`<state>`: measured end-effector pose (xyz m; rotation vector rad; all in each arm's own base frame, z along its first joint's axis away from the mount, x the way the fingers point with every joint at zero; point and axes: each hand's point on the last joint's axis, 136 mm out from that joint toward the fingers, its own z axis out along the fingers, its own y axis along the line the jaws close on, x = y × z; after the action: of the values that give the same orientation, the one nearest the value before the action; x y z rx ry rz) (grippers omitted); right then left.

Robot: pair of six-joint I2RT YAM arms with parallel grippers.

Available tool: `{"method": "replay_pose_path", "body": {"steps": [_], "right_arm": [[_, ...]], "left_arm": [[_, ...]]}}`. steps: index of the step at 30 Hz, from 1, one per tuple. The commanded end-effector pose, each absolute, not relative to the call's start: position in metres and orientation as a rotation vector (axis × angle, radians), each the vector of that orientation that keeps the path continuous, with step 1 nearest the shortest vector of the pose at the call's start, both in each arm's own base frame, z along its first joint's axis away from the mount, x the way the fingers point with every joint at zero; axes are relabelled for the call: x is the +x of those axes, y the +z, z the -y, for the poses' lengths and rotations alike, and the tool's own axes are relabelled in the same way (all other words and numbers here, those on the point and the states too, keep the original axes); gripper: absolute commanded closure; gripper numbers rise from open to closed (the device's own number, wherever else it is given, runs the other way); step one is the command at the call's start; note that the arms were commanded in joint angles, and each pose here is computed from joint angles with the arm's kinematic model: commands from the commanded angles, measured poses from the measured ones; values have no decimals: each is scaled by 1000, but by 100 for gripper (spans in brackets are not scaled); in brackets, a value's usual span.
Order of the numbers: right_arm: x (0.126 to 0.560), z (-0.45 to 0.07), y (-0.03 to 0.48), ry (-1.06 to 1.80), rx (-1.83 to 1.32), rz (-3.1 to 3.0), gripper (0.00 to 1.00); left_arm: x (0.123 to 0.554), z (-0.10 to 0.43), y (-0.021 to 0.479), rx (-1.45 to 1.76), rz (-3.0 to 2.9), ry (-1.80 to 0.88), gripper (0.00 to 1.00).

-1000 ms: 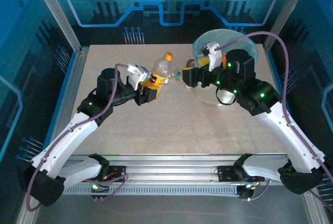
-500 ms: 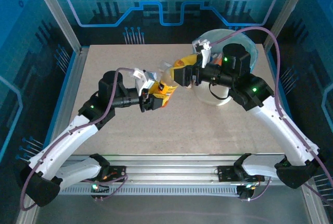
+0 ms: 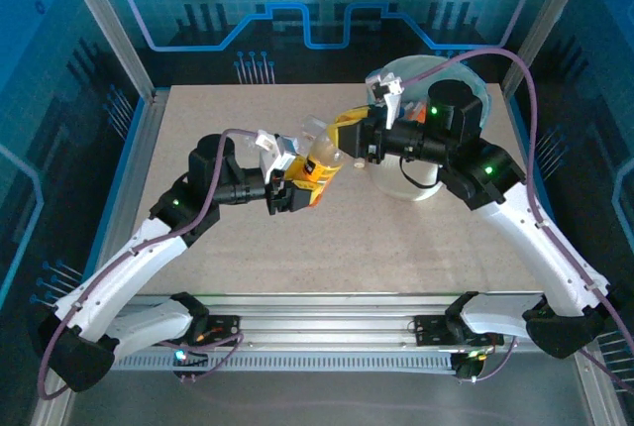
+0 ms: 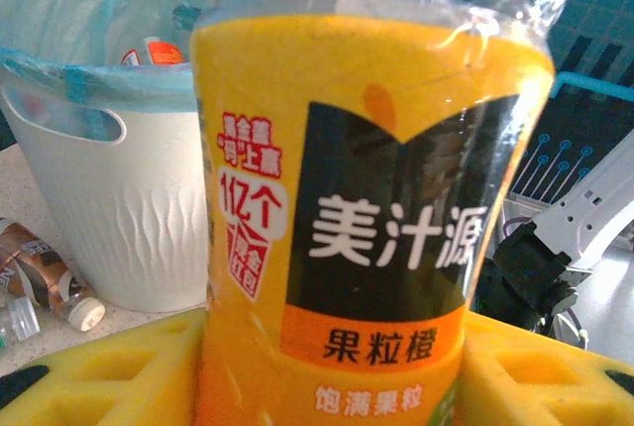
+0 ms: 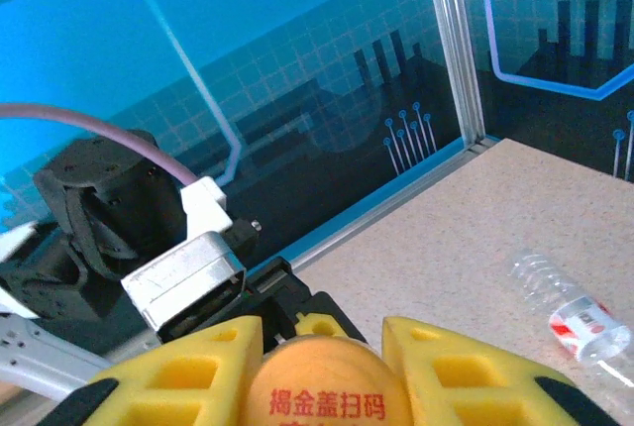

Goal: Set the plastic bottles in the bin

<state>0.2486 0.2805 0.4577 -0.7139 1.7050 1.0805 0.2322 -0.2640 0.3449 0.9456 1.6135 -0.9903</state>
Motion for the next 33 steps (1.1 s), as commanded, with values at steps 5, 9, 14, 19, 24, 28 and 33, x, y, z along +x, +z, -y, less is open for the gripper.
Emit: {"method": "replay_pose_path", "body": {"steps": [5,9,14,19,24,28,33], "right_arm": [[246,-274,465,1023,-710,-1703,100],[254,-255,477,897,-639,-1711,100],[275,-202,504,546,-469,-1694,100],[287,-155,539,253,-343,-1613,100],[309,-131,558,-13,-285,-1553,100],[337,-132,552,-123,-292,-1565,100],[372,-139,534,-100,-258,-1602,100]], "left_arm": [[224,263,385,925,-1510,-1004,34],[226,255,399,871,-1493,-964,7],[217,241,422,826,-1409,-909,1],[215,227,433,766,-1367,-845,1],[223,218,425,715,-1413,-785,1],[228,217,418,694,-1441,-768,1],[233,215,416,674,-1455,-754,1]]}}
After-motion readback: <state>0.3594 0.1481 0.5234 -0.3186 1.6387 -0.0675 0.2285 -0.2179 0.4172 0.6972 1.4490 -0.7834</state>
